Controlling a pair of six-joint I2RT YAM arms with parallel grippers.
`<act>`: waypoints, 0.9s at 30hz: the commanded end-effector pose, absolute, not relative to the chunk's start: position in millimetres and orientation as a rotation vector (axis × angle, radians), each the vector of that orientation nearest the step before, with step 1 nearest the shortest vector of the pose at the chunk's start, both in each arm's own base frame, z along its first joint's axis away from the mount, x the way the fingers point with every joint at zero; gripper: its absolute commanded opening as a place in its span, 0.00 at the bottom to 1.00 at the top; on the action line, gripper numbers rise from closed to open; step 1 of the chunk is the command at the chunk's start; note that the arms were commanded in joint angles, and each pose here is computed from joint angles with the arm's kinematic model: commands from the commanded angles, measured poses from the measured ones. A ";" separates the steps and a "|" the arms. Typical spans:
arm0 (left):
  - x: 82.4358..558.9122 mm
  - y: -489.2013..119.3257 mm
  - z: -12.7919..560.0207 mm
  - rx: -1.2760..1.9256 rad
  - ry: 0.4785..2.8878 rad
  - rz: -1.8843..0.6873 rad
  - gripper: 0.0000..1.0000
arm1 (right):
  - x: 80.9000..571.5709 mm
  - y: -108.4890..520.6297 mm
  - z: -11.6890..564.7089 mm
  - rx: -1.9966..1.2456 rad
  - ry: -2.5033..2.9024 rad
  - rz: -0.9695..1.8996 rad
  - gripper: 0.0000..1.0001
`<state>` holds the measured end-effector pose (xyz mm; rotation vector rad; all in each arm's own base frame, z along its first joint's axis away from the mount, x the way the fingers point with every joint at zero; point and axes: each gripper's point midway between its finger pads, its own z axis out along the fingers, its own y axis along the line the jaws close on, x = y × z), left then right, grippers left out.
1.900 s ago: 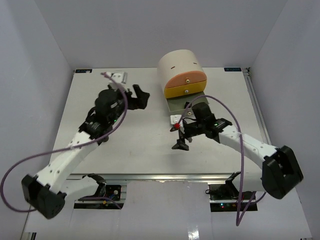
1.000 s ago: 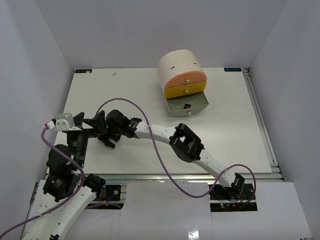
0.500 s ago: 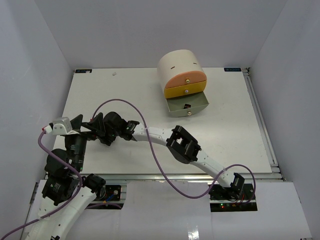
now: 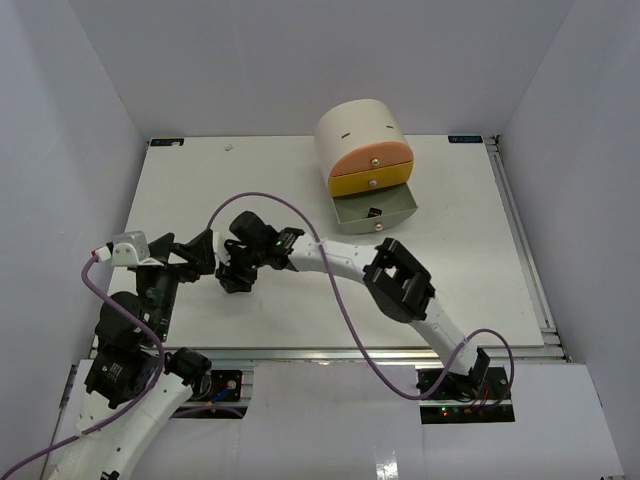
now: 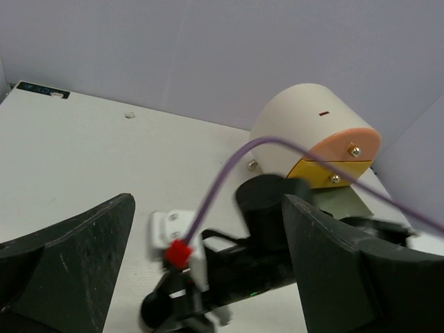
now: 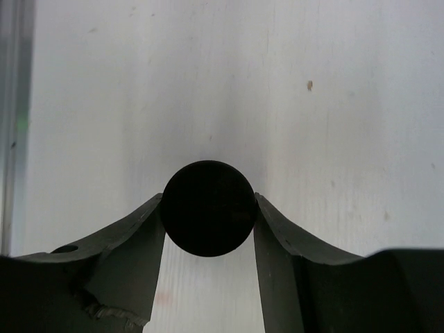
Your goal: Organize the makeup
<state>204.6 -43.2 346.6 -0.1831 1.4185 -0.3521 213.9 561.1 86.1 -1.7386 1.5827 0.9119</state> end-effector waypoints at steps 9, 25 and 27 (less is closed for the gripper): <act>241.0 -137.5 309.2 0.091 1.669 -0.618 0.98 | 309.4 308.1 233.2 -1.298 1.584 0.610 0.08; 280.5 -199.1 216.0 0.334 1.935 -0.707 0.98 | 425.1 227.4 205.9 -0.733 1.800 0.372 0.10; 279.3 -197.7 214.5 0.337 1.934 -0.701 0.98 | 432.4 229.3 199.9 -0.723 1.819 0.369 0.18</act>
